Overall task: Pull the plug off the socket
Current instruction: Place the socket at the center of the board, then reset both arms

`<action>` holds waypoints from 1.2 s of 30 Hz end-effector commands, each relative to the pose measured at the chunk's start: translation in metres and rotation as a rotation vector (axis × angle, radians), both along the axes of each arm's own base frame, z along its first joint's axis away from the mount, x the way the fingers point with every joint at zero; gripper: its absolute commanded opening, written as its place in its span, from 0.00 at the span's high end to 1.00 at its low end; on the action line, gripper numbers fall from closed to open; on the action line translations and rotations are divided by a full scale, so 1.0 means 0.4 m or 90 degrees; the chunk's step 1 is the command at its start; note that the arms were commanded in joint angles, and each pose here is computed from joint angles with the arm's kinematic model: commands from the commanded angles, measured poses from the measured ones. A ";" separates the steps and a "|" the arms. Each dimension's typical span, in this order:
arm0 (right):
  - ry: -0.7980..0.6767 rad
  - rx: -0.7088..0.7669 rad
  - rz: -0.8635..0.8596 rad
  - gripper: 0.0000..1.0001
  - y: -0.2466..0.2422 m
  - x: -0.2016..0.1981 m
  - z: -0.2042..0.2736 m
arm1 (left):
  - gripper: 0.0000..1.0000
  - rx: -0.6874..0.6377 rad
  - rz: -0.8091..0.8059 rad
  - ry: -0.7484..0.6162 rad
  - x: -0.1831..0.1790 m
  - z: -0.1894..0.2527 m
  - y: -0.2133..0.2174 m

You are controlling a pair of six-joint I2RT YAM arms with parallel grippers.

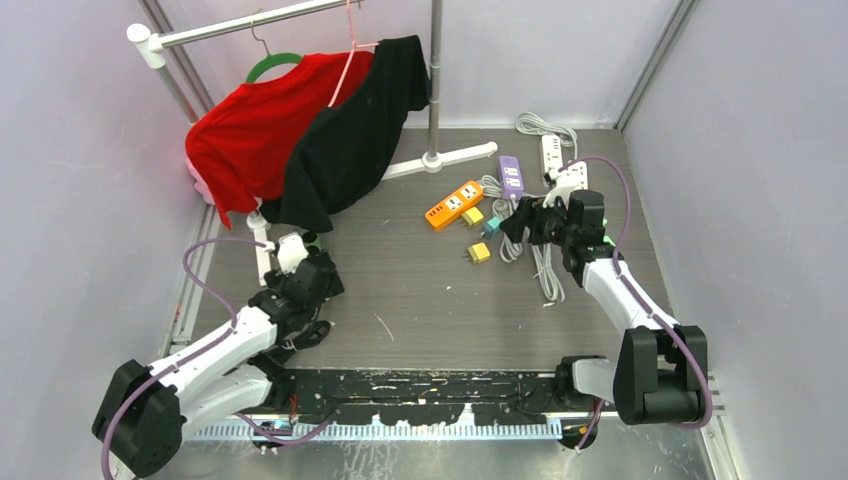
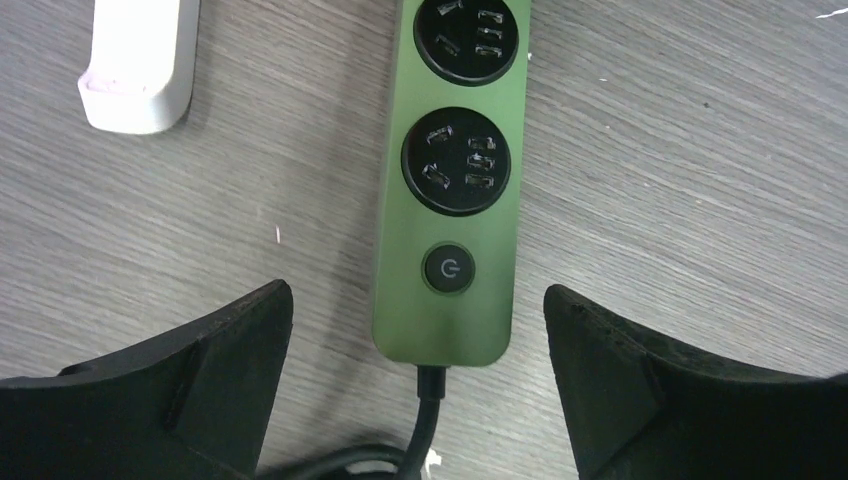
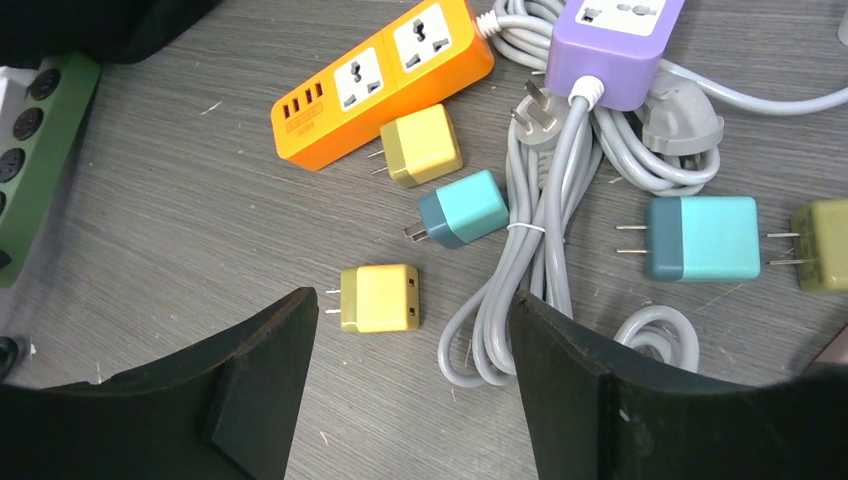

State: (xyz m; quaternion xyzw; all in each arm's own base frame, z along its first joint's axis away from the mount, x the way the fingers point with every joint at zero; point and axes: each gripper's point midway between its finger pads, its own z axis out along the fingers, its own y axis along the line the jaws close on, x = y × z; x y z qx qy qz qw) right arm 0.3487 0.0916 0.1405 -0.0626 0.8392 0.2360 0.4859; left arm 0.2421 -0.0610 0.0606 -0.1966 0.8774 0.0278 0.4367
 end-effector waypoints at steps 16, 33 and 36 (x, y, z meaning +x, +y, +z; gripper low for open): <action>-0.096 -0.016 0.125 0.00 -0.012 -0.052 0.241 | 0.00 -0.297 -0.281 -0.102 -0.101 0.270 -0.201; -0.254 0.031 -0.082 0.00 -0.077 -0.246 0.845 | 0.00 -0.324 -0.658 -0.397 -0.247 0.881 -0.298; -0.264 0.085 -0.128 0.00 -0.083 -0.277 0.917 | 0.00 -0.315 -0.660 -0.425 -0.257 0.928 -0.287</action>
